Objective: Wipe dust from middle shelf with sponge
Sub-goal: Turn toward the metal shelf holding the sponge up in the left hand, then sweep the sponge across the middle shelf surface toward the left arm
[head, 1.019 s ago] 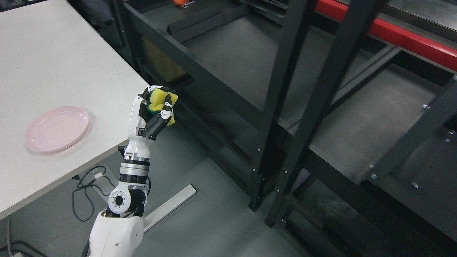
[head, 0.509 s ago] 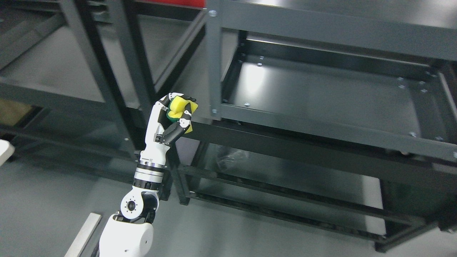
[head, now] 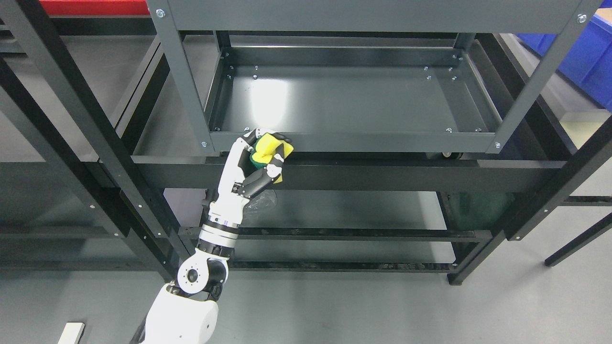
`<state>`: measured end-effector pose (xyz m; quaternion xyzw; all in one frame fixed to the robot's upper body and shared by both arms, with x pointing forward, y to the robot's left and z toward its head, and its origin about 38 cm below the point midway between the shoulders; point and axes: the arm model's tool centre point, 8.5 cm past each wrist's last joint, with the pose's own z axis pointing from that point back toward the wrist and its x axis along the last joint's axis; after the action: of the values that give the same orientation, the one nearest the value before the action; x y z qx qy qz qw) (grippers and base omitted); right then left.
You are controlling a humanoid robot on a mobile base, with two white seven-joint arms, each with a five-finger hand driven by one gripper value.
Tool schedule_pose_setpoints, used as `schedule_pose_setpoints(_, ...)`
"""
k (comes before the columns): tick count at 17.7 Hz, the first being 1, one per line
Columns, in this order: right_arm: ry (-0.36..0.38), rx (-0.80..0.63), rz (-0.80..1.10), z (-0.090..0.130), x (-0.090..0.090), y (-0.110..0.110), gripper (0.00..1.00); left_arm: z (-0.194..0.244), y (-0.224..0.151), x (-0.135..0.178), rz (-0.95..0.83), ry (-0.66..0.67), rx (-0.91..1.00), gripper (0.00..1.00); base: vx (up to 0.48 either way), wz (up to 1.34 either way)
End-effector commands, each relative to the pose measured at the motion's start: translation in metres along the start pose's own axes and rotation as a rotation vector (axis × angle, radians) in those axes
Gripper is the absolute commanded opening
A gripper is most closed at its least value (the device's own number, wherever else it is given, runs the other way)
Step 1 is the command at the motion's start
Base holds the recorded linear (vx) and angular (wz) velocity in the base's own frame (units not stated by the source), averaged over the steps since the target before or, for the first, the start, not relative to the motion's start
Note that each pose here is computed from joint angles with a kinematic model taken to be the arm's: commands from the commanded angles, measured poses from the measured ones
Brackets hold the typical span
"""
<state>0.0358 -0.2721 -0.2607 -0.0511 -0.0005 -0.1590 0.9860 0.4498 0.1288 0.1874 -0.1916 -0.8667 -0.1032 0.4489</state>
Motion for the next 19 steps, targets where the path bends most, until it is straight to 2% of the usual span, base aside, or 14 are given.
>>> schedule_pose_setpoints(1,-0.022,-0.012,-0.002,0.0,0.009,-0.01,1.0,-0.029,-0.026,0.015,-0.099,-0.044,-0.169,0.0,-0.02,0.0)
schedule_pose_setpoints(4,-0.022,-0.012,-0.001,0.0,0.009,-0.01,1.0,-0.075,-0.066,0.043,-0.313,-0.138,-0.432,0.0,0.01,0.0)
schedule_pose_setpoints(6,-0.022,-0.012,-0.002,0.0,0.009,-0.01,1.0,-0.104,-0.105,0.065,-0.486,-0.218,-0.63,0.0,0.009,0.01)
schedule_pose_setpoints(10,-0.022,-0.012,-0.002,0.0,0.009,-0.01,1.0,-0.146,-0.164,0.102,-0.891,-0.366,-0.942,0.0,0.003,0.01)
schedule_pose_setpoints(13,-0.022,-0.012,-0.002,0.0,0.009,-0.01,1.0,-0.178,-0.185,0.142,-1.14,-0.489,-1.027,0.0,0.0,0.0)
schedule_pose_setpoints(16,-0.022,-0.012,-0.002,0.0,0.009,-0.01,1.0,-0.206,-0.192,0.185,-1.337,-0.586,-1.019,0.0,0.0,0.0)
schedule_pose_setpoints(19,-0.022,-0.012,-0.002,0.0,0.009,-0.01,1.0,-0.218,-0.185,0.187,-1.416,-0.573,-0.983,0.0,0.0,0.0)
